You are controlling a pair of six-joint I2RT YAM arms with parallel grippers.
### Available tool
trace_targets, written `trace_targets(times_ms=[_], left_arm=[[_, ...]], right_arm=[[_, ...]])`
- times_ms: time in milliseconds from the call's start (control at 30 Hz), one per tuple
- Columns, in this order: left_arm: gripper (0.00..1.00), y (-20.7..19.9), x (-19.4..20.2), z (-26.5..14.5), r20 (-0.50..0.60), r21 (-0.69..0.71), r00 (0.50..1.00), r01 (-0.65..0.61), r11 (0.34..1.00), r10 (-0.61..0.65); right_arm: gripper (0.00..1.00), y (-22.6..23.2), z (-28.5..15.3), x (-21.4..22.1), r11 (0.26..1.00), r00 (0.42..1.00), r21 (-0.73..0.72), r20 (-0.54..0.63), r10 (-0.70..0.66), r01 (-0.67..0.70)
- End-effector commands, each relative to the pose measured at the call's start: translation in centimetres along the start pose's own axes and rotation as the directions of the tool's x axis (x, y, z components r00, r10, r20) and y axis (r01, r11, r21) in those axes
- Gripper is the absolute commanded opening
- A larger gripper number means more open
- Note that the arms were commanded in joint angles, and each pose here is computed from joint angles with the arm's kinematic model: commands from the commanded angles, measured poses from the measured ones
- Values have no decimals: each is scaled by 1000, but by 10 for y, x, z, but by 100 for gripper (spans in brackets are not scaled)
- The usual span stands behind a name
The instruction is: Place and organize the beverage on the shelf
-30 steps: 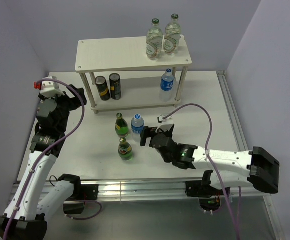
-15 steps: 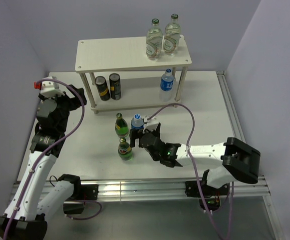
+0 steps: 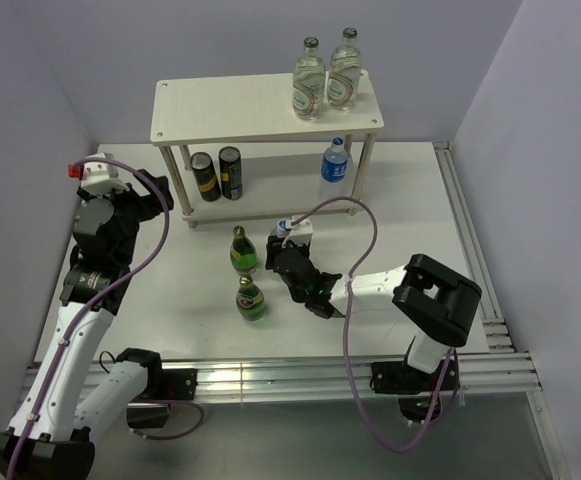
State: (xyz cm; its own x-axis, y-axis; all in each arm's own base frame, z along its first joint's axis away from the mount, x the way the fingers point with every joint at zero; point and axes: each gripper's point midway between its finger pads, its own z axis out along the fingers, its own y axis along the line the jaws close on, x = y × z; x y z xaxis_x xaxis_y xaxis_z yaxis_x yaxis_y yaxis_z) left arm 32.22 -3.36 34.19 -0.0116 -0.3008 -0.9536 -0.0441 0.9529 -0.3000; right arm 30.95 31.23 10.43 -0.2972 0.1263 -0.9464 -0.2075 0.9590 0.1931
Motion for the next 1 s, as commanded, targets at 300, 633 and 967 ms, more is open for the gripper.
trace_targets(times_ms=[300,633,967], left_arm=[[91,-7,-16,-3,44,27,999,4,1000,-6],[91,-8,-17,-4,46,36,999,7,999,-8],[91,-8,-18,-3,47,36,999,5,999,-7]], right_arm=[[0,-15,2,-117,990,975,137,221,-2,-29],[0,-55,35,-193,966,950,254,312,-27,-56],[0,-81,81,-209,947,943,295,333,23,-128]])
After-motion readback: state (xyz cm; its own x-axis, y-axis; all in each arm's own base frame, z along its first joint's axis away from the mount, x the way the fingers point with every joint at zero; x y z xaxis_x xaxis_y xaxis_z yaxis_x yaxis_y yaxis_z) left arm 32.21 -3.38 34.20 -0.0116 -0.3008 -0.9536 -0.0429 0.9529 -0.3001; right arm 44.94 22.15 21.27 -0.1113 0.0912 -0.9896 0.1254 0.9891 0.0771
